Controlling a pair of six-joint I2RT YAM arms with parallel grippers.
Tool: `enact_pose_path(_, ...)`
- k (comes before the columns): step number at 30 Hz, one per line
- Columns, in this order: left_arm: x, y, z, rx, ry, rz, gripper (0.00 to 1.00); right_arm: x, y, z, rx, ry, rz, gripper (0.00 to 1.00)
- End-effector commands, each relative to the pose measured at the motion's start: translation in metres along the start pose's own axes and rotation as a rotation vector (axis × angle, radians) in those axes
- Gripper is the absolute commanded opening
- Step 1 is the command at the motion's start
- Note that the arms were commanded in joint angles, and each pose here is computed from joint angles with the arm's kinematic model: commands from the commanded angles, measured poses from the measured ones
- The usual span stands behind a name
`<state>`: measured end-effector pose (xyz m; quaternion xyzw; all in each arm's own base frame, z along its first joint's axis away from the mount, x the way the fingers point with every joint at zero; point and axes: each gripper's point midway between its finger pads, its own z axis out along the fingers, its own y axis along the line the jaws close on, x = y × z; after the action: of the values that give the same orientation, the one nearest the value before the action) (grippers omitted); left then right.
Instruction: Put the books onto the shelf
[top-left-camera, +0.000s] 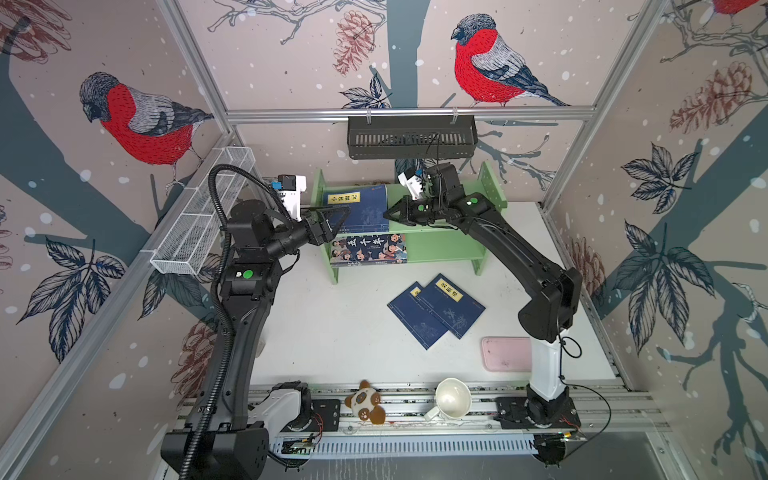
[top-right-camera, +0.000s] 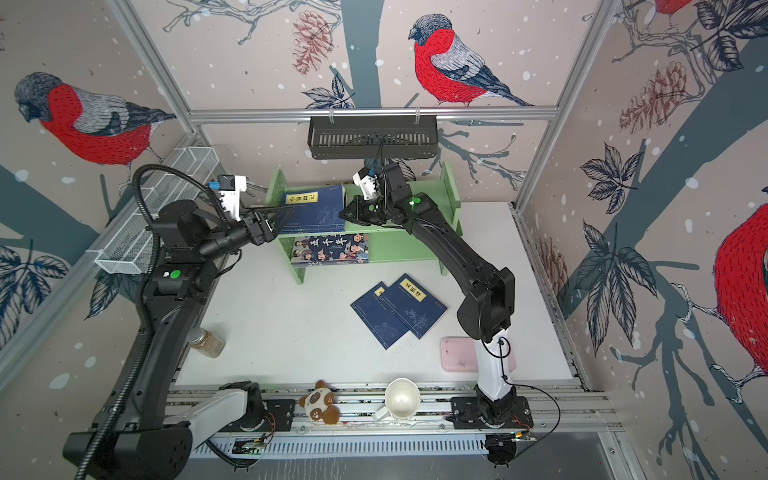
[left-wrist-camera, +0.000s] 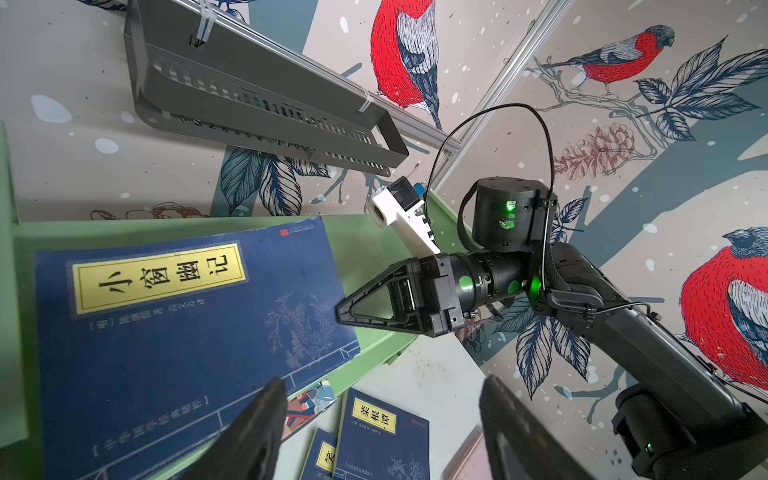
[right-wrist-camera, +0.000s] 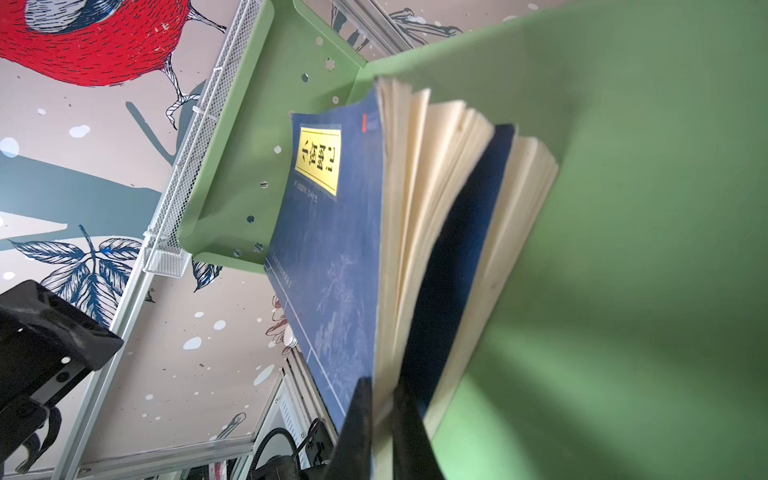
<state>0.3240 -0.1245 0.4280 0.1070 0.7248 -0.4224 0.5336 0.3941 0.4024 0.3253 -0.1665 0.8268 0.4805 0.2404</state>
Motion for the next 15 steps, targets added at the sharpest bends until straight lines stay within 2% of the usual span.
enact_pose_path(1, -0.0049, -0.0057, -0.001, 0.02, -0.016, 0.034, 0.74, 0.0013, 0.0021, 0.0009, -0.006, 0.007, -0.018, 0.02)
enact_pose_path(5, -0.0047, -0.0059, -0.0013, 0.02, -0.016, 0.035, 0.74, 0.0018, 0.0008, 0.0012, -0.002, 0.008, -0.015, 0.02)
enact_pose_path(7, -0.005, -0.0063, -0.0014, 0.021, -0.016, 0.036, 0.74, 0.0022, 0.0008, 0.001, -0.001, 0.01, -0.017, 0.06)
enact_pose_path(8, -0.0046, -0.0058, -0.0012, 0.019, -0.016, 0.035, 0.74, 0.0026, 0.0004, 0.001, 0.0, 0.011, -0.017, 0.11)
enact_pose_path(10, -0.0044, -0.0054, -0.0014, 0.019, -0.016, 0.033, 0.74, 0.0026, -0.001, 0.0004, 0.011, 0.01, -0.019, 0.3)
enact_pose_path(12, -0.0046, -0.0059, -0.0013, 0.02, -0.016, 0.033, 0.74, 0.0012, -0.0022, -0.0017, 0.028, 0.001, -0.025, 0.42)
enact_pose_path(15, -0.0051, -0.0065, -0.0011, 0.023, -0.016, 0.031, 0.74, -0.0021, -0.0024, -0.0065, 0.05, -0.016, -0.034, 0.51)
